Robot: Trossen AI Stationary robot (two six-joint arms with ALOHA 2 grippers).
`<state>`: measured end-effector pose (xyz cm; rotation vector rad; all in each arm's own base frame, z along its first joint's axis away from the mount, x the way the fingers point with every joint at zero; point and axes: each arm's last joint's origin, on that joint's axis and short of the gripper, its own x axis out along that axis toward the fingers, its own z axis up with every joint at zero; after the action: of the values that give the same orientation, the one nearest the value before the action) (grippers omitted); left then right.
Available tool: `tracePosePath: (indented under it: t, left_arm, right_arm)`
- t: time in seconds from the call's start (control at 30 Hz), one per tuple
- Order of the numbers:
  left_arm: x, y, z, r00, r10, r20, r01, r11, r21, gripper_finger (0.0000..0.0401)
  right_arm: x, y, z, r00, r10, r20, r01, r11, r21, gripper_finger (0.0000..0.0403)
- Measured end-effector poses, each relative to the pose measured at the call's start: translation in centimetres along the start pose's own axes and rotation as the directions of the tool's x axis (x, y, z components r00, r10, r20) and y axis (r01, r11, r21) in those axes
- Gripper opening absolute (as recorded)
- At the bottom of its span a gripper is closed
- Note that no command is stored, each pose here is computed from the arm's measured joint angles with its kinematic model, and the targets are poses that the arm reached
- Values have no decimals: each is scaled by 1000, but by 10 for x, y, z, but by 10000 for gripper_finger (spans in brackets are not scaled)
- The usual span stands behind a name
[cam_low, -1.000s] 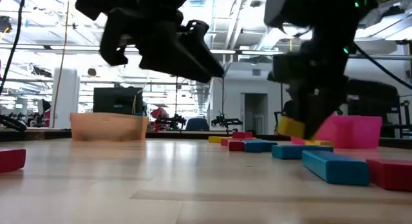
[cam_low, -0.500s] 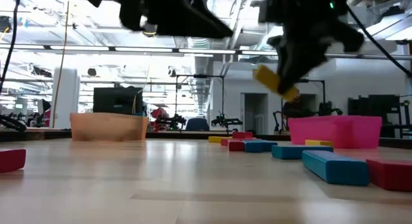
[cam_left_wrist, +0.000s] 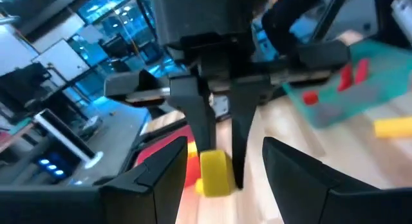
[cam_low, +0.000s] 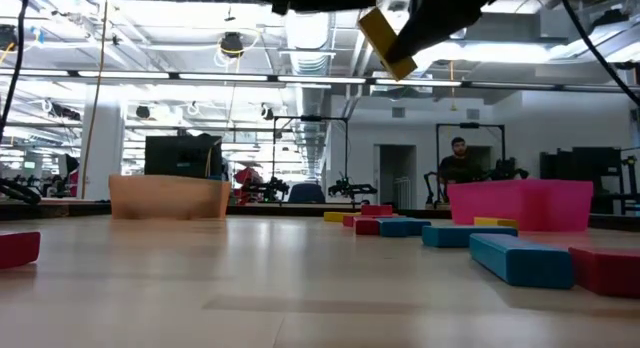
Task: Sort blocks
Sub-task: Put the yellow rectangle block into the red bin
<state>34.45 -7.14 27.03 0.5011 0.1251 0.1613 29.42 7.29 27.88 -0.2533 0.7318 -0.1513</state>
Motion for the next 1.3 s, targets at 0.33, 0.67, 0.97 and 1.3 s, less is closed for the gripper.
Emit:
tracePosePath:
  t: [0.33,0.67,0.97,1.3]
  left_arm:
    - [10,19,-13,998,-69,0,68,983,-173,196]
    - [9,18,-9,996,-73,44,78,988,-136,121]
    - [9,17,-10,996,-80,32,83,990,-116,62]
    - [9,16,-8,994,-97,54,102,989,-105,57]
  right_arm:
    - [-5,9,6,997,-40,67,44,997,-61,55]
    - [-5,8,7,994,-70,83,76,995,-66,55]
    - [-5,8,9,993,-73,97,81,994,-73,56]
    - [-5,7,5,995,-85,58,90,991,-99,112]
